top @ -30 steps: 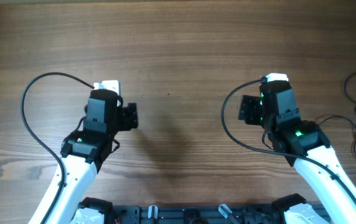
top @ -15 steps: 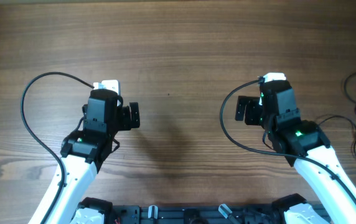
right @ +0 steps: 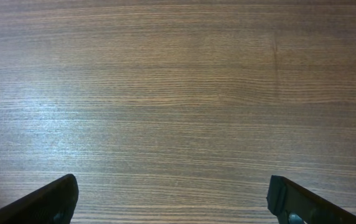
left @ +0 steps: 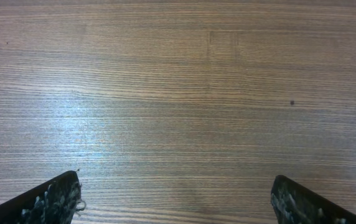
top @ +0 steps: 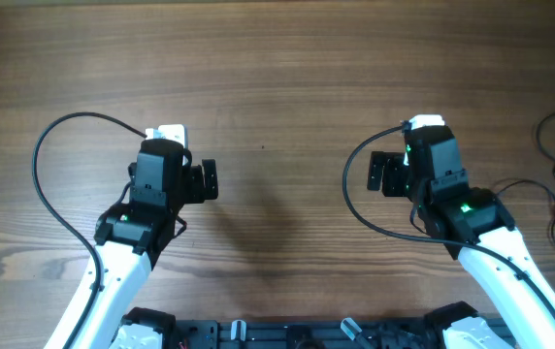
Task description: Untangle cables
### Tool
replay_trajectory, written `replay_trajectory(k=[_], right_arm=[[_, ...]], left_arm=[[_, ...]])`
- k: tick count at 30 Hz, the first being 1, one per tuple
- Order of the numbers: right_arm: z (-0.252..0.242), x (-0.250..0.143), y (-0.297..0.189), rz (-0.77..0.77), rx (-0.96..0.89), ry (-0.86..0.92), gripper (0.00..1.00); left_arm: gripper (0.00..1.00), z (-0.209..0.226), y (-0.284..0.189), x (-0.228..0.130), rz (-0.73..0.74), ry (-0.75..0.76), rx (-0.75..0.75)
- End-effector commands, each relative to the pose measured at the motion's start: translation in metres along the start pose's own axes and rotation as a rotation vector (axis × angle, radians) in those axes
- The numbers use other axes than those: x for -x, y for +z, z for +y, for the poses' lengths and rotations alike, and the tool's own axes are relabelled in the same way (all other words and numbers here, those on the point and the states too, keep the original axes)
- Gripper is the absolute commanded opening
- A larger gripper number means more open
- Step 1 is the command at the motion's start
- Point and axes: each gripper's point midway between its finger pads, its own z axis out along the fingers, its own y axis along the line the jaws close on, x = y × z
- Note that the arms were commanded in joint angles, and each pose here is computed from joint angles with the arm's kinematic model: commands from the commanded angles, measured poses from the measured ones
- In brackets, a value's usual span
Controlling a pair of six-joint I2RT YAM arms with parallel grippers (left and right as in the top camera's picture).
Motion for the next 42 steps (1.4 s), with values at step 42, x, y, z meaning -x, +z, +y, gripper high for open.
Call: replay_trajectory(k=[42], right_arm=[[0.0, -0.005, 0.003, 0.016, -0.004, -0.019, 1.0]], left_arm=[[1.0, 0.021, -0.031, 0.001, -0.287, -0.242, -0.041]])
